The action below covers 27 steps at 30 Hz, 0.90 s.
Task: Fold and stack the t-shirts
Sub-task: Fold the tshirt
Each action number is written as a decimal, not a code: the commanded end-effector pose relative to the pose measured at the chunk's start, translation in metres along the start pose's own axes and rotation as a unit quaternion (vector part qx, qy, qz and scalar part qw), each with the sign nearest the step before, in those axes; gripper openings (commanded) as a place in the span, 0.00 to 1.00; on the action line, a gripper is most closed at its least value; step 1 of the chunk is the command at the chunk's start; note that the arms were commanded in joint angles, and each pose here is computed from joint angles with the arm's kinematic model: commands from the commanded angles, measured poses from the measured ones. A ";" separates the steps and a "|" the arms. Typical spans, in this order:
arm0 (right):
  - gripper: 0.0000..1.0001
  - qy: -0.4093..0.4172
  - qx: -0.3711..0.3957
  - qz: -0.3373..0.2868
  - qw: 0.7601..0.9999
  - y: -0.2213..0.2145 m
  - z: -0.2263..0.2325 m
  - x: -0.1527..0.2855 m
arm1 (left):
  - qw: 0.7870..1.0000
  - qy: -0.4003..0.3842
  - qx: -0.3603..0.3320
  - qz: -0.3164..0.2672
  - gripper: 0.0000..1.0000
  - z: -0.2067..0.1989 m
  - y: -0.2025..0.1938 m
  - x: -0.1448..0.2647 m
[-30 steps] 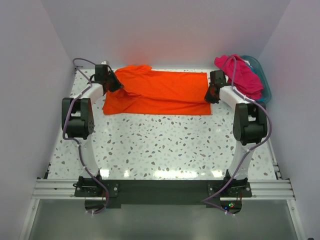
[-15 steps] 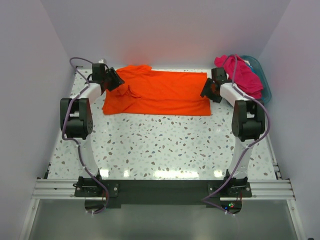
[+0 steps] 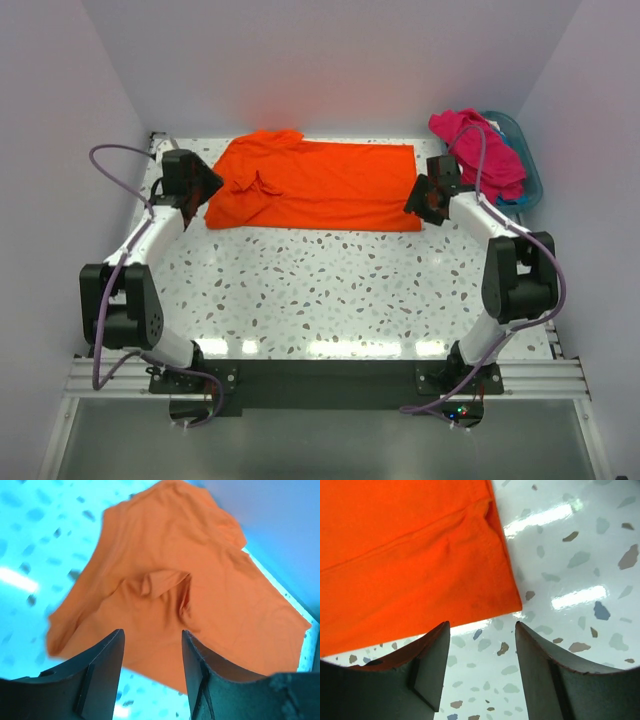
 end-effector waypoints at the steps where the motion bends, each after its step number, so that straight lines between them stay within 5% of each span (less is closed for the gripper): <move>1: 0.57 0.030 0.001 -0.013 0.999 -0.008 0.017 0.006 | 0.995 0.086 0.034 -0.034 0.53 0.039 -0.020 0.022; 10: 0.49 0.033 -0.002 0.018 0.999 -0.033 0.014 -0.009 | 0.989 0.143 0.028 0.006 0.49 0.088 -0.065 0.014; 27: 0.52 0.030 -0.012 0.038 0.999 -0.039 0.012 -0.029 | 0.984 0.180 0.003 -0.007 0.49 0.102 -0.053 -0.028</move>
Point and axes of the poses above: each gripper's point midway between its finger pads, its own x axis back along the fingers, its own z axis along the line the jaws close on, y = z × x, the point moved 3 cm from there along x, back along the fingers, and after that the axes turned 6 degrees about x, right-handed, at the moved point
